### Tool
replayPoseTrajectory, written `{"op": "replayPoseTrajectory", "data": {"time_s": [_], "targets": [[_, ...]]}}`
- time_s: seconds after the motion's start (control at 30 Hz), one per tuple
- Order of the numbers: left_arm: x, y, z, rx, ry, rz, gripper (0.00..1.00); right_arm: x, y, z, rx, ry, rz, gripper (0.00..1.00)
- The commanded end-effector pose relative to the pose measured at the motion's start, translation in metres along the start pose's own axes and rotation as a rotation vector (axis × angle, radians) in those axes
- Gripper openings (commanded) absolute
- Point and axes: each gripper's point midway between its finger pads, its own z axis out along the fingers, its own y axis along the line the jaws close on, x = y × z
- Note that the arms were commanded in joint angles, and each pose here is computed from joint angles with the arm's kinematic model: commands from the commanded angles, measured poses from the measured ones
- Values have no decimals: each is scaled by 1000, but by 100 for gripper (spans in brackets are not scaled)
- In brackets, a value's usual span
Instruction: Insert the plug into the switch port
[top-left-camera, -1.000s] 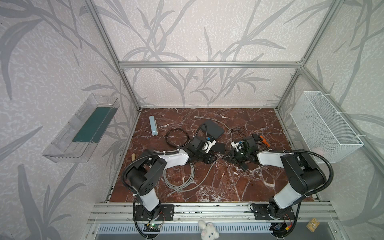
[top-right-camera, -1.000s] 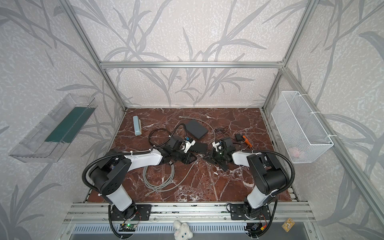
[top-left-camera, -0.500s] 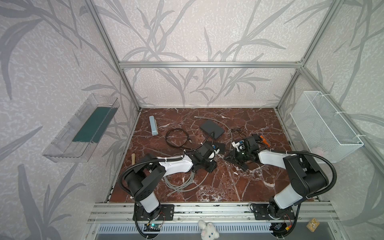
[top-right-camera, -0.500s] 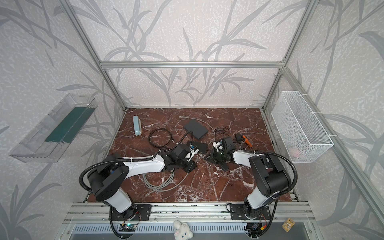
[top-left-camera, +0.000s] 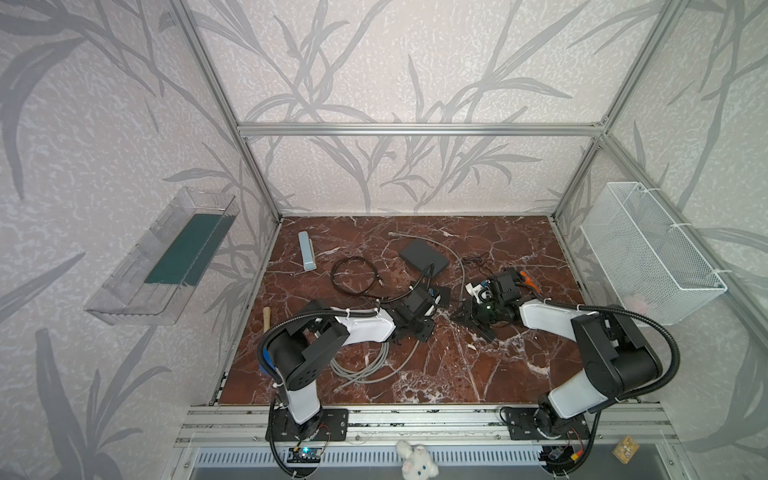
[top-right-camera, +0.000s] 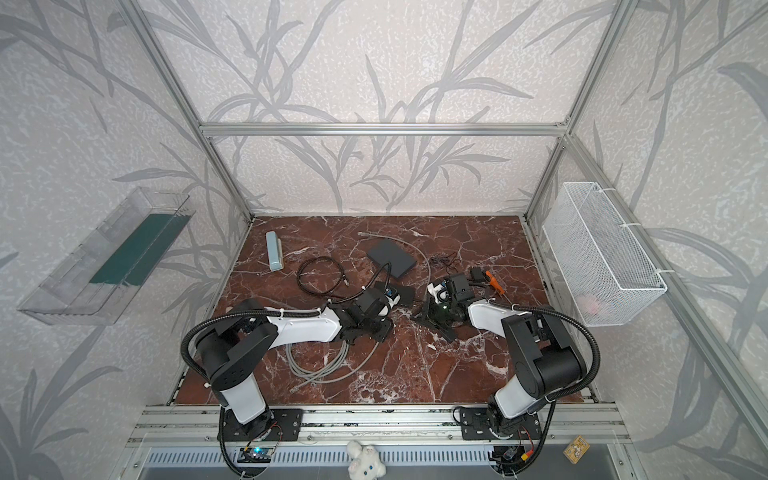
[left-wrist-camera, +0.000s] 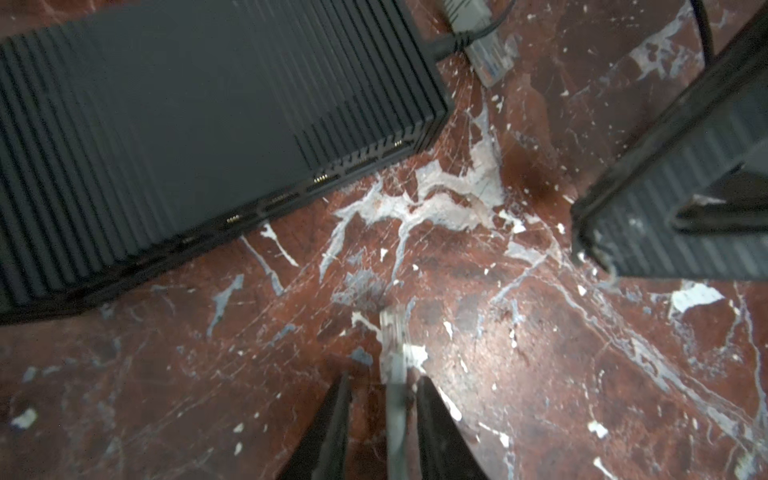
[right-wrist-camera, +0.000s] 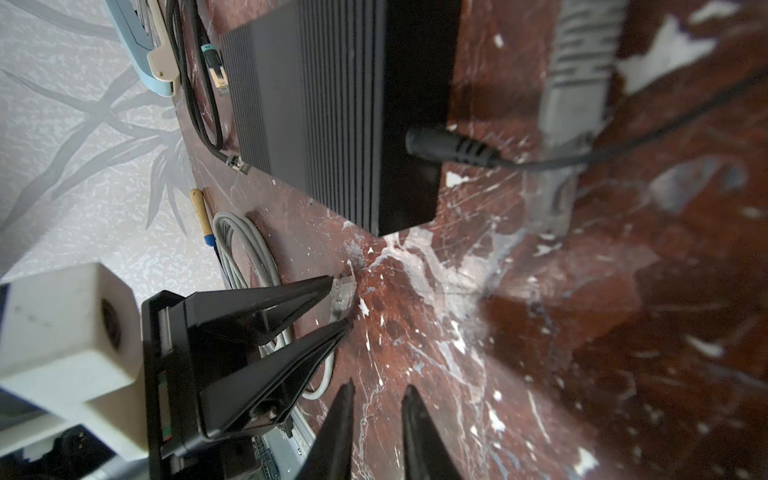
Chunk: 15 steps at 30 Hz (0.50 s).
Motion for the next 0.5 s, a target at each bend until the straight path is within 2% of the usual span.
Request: {"op": "replayPoseTrajectory", "data": {"time_s": [0.0,0.17,0.2,0.37,0.47], "targets": [[20,7,10,-36,72,-4,25,4,1,-4,-8,16,-8,22],[23,0,6,4,82,-19,9,4,1,-8,10,36,-20,22],[22,-2,4,25,79,-24,7,3,2,-9,14,40,-59,22],[8,-12,-7,150,57,-86,4,0,17,-15,-4,51,-122,22],[-9,-21,-22,282,27,-135,3,-2,38,-20,-84,51,-175,23]]}}
